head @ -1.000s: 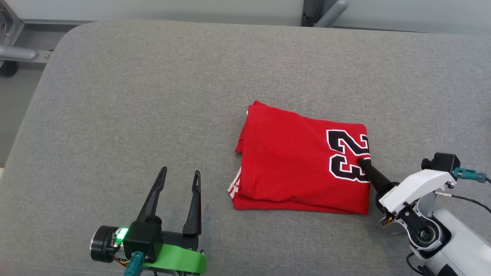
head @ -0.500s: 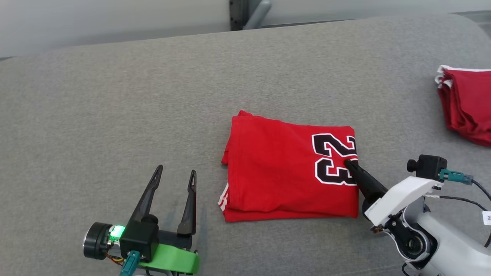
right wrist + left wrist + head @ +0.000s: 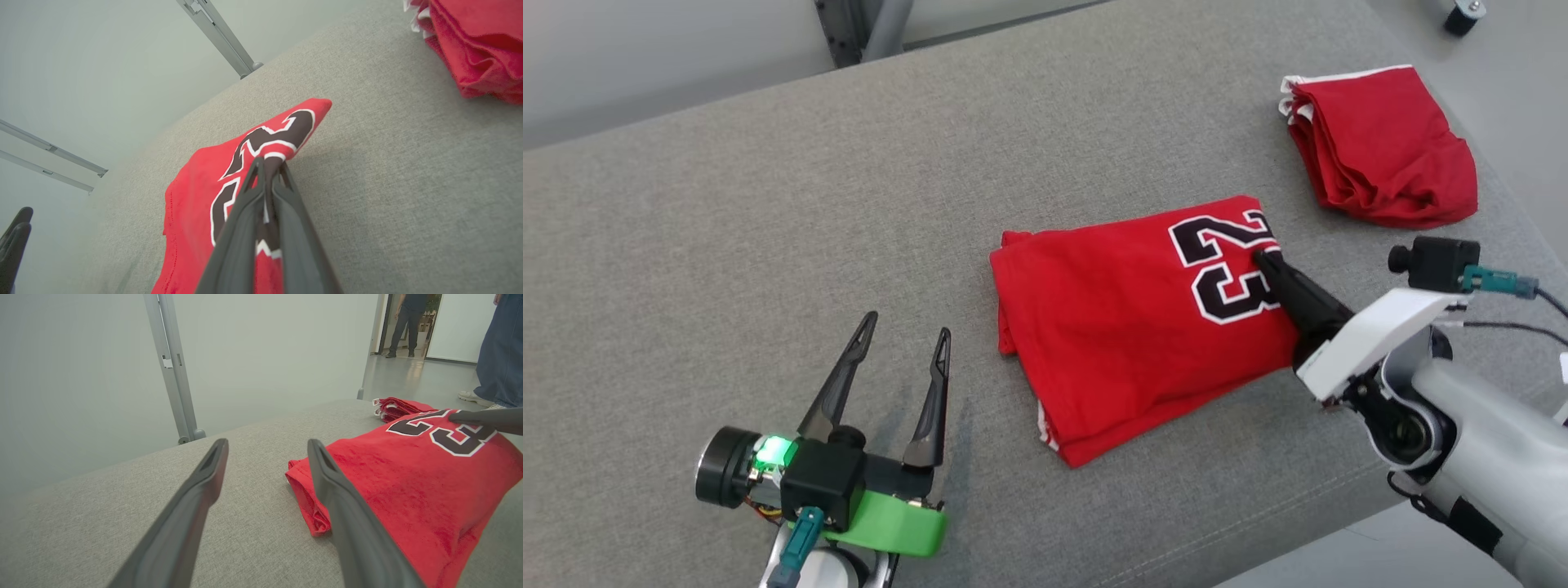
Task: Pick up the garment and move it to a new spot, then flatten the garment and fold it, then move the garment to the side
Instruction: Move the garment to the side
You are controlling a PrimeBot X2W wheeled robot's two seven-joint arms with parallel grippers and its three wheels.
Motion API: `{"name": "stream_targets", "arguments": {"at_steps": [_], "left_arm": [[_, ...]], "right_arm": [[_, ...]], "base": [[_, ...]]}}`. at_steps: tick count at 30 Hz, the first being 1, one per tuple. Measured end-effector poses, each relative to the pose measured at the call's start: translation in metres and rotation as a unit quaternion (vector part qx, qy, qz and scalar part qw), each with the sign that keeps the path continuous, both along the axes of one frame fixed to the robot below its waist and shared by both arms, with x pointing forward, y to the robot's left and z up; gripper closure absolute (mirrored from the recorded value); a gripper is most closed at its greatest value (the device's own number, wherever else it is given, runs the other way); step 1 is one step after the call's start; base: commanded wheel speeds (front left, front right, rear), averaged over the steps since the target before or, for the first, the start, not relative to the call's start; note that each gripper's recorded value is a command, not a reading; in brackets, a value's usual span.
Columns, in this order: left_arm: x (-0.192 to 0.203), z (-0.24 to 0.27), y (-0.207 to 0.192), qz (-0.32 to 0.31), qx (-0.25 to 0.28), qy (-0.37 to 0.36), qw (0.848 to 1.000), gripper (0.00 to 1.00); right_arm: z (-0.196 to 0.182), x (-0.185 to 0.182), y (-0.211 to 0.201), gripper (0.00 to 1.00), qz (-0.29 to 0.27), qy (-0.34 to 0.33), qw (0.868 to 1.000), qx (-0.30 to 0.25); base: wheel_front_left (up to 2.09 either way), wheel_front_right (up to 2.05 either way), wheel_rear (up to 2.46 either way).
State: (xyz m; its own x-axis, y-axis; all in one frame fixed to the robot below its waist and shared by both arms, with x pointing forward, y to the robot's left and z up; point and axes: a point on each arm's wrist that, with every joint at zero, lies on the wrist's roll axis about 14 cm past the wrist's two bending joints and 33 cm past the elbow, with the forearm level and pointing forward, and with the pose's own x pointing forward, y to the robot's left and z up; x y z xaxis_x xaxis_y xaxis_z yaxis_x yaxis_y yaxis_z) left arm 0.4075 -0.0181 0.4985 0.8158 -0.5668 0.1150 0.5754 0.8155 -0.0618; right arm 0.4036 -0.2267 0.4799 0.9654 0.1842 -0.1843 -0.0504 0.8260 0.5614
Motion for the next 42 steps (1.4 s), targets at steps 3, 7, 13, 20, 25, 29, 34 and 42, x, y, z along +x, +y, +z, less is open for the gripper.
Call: {"name": "stream_targets", "arguments": {"at_steps": [3, 7, 13, 20, 25, 29, 34, 42], "left_arm": [[0.009, -0.002, -0.009, -0.017, 0.000, -0.005, 1.000, 0.00], [0.021, -0.012, -0.016, -0.029, -0.003, -0.001, 1.000, 0.00], [0.039, -0.039, -0.016, -0.032, -0.003, 0.021, 0.999, 0.00], [0.050, -0.064, -0.013, -0.031, -0.002, 0.042, 0.999, 0.00], [0.053, -0.078, -0.010, -0.031, 0.004, 0.051, 0.998, 0.00], [0.056, -0.085, -0.008, -0.031, 0.006, 0.055, 0.998, 0.00], [0.060, -0.089, -0.004, -0.030, 0.010, 0.053, 0.998, 0.00], [0.060, -0.094, 0.003, -0.026, 0.017, 0.057, 0.998, 0.00]], "right_arm": [[0.011, 0.015, -0.015, 1.00, -0.005, -0.011, 1.000, -0.026], [0.026, 0.038, -0.038, 1.00, -0.013, -0.025, 0.998, -0.063], [0.036, 0.071, -0.075, 1.00, -0.022, -0.027, 0.992, -0.125], [0.039, 0.083, -0.124, 1.00, -0.053, -0.012, 0.982, -0.179], [0.042, 0.085, -0.150, 1.00, -0.077, -0.007, 0.976, -0.202], [0.038, 0.084, -0.173, 1.00, -0.096, 0.008, 0.969, -0.226], [0.026, 0.077, -0.206, 1.00, -0.124, 0.041, 0.955, -0.265], [-0.011, 0.076, -0.242, 0.00, -0.161, 0.099, 0.921, -0.342]], "base": [[0.00, 0.00, 0.00], [0.00, 0.00, 0.00], [0.00, 0.00, 0.00], [0.00, 0.00, 0.00], [0.00, 0.00, 0.00], [0.00, 0.00, 0.00], [0.00, 0.00, 0.00], [0.00, 0.00, 0.00]]}}
